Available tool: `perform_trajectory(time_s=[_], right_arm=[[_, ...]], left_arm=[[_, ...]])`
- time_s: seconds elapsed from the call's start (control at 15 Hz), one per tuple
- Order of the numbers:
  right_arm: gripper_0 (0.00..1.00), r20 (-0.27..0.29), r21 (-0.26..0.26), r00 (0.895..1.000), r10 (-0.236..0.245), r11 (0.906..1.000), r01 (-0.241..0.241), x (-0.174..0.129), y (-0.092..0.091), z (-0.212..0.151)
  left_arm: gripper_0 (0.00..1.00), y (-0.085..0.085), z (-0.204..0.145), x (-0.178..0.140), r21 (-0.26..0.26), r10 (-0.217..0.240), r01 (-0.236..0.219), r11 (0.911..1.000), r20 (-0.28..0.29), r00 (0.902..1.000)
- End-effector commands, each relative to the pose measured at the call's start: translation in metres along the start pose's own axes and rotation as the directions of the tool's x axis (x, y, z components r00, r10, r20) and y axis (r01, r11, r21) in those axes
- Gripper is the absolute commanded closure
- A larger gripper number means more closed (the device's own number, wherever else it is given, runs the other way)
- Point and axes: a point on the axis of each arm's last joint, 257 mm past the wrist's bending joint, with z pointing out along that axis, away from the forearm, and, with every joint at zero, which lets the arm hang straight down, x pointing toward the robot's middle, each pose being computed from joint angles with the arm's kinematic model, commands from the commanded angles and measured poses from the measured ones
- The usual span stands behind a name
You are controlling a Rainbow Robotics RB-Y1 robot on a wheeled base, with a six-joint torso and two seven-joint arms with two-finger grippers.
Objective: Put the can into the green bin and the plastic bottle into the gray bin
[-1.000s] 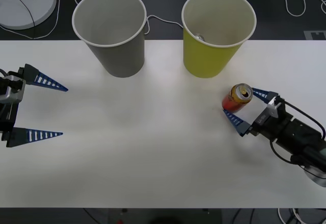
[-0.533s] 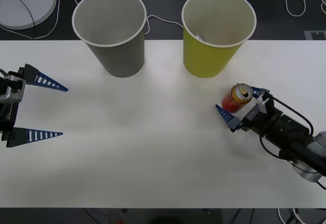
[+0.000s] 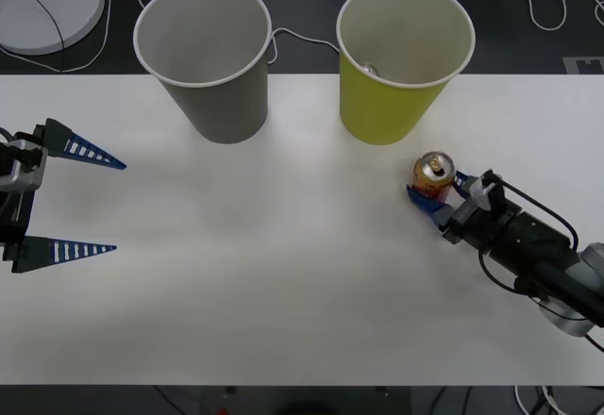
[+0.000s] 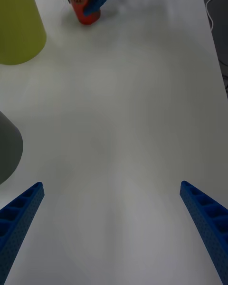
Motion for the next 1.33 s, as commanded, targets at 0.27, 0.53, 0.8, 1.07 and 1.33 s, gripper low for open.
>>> perform_trajectory(time_s=[0.27, 0.53, 0.8, 1.07, 1.33], right_arm=[[1.0, 0.01, -0.023, 1.0, -0.024, 0.9994, 0.024, -0.006, 0.0, -0.003], [1.0, -0.016, -0.081, 0.998, -0.057, 0.9952, 0.056, -0.013, -0.001, -0.012], [1.0, -0.077, -0.154, 0.994, -0.084, 0.9855, 0.071, -0.03, 0.003, -0.031], [1.0, -0.16, -0.195, 0.983, -0.088, 0.9791, 0.056, -0.052, 0.005, -0.054], [1.0, -0.269, -0.242, 0.962, -0.046, 0.97, -0.021, -0.084, 0.009, -0.082]], left_arm=[[0.0, 0.0, 0.0, 0.0, 0.0, 0.0, 0.0, 1.0, 0.0, 1.0], [0.0, 0.0, 0.0, 0.0, 0.0, 0.0, 0.0, 1.0, 0.0, 1.0], [0.0, 0.0, 0.0, 0.0, 0.0, 0.0, 0.0, 1.0, 0.0, 1.0], [0.0, 0.0, 0.0, 0.0, 0.0, 0.0, 0.0, 1.0, 0.0, 1.0], [0.0, 0.0, 0.0, 0.0, 0.0, 0.0, 0.0, 1.0, 0.0, 1.0]])
